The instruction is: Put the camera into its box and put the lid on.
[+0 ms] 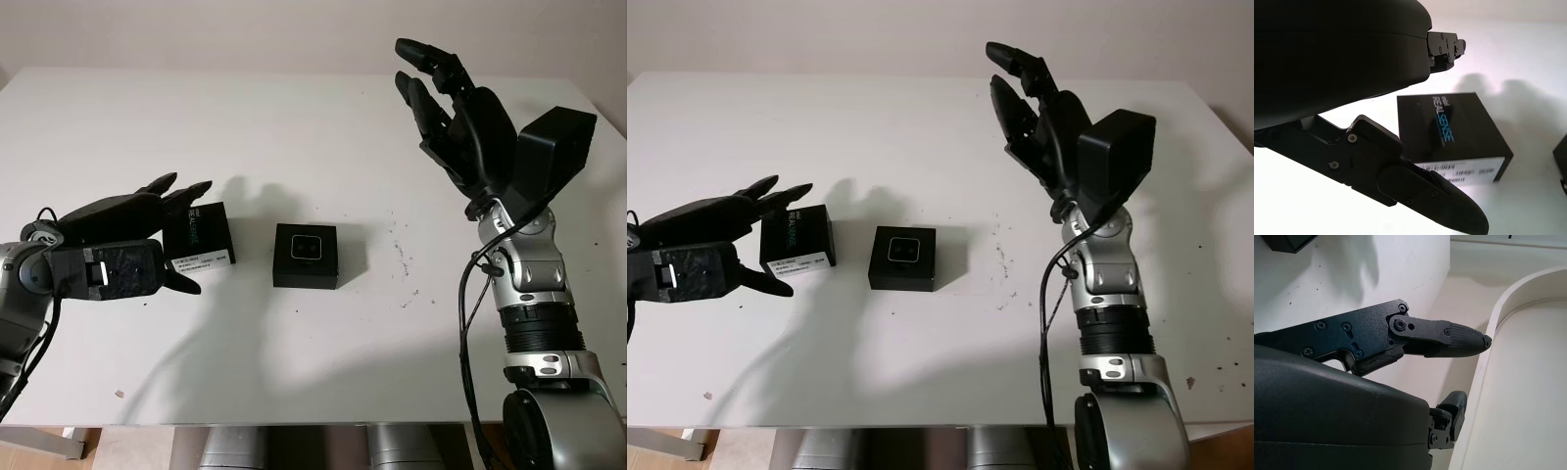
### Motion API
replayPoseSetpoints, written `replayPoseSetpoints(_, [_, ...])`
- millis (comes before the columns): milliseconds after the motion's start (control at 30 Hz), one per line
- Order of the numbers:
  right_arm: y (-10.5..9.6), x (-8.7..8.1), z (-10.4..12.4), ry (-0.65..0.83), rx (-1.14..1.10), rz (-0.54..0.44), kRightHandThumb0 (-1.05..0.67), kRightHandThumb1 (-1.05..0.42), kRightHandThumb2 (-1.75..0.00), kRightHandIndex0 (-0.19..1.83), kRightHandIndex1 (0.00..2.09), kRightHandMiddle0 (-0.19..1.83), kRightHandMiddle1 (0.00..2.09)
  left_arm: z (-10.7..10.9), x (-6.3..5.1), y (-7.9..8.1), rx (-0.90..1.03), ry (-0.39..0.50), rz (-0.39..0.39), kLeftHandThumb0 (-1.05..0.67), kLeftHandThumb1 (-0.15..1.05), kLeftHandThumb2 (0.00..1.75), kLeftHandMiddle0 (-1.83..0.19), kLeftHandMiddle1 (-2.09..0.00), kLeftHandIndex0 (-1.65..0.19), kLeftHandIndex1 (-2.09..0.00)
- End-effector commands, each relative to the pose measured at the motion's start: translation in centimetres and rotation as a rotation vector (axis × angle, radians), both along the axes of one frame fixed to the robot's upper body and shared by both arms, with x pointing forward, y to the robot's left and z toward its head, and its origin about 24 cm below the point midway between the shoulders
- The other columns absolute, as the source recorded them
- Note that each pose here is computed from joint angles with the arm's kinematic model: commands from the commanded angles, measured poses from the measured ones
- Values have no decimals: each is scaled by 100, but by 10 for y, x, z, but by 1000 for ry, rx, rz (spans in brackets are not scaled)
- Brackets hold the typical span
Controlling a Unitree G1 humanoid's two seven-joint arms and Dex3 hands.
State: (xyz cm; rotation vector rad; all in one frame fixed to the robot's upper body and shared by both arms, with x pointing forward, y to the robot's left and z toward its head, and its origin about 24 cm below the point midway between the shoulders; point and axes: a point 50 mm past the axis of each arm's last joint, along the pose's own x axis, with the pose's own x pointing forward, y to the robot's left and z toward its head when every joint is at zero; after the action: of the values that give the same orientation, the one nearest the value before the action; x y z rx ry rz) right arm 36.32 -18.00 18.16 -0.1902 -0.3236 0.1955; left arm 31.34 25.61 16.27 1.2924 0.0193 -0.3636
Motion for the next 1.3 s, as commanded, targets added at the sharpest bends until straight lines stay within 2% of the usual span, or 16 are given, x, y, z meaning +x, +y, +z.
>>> replayPoseSetpoints(0, [1, -2, 2, -21, -7, 3, -63, -105, -55, 21, 8, -5, 77, 1, 3, -2, -18, -24, 1, -85, 89, 5, 19, 0, 19, 0])
replayPoseSetpoints(133, [1, -3, 1, -29, -20, 1, -62, -105, -55, 23, 8, -5, 85, -5, 9, -5, -81, -59, 14, -83, 89, 6, 19, 0, 19, 0])
replayPoseSetpoints(333, [1, -4, 1, -43, -37, -9, -61, -105, -56, 24, 8, -6, 92, -9, 10, -8, -79, -50, 5, -84, 91, 6, 19, -2, 19, -1])
replayPoseSetpoints(767, [1, -2, 5, -65, -61, -63, -60, -105, -59, 26, 9, -6, 95, -9, 1, -12, 15, 14, -102, -92, 90, 5, 11, -7, 15, -5])
replayPoseSetpoints(867, [2, -2, 4, -61, -63, -63, -60, -105, -58, 27, 9, -6, 95, -12, 1, -11, 25, -5, -106, -89, 88, 4, 8, -7, 12, -7])
replayPoseSetpoints(1033, [2, -3, 2, -61, -67, -56, -60, -105, -58, 26, 8, -6, 96, -19, 2, -11, 86, -63, -110, -70, 83, 4, -4, -9, 2, -10])
replayPoseSetpoints(1267, [2, -4, 0, -51, -74, -54, -60, -105, -57, 26, 8, -6, 96, -26, 6, -10, 172, -112, -122, -57, 86, 6, -16, -9, -7, -12])
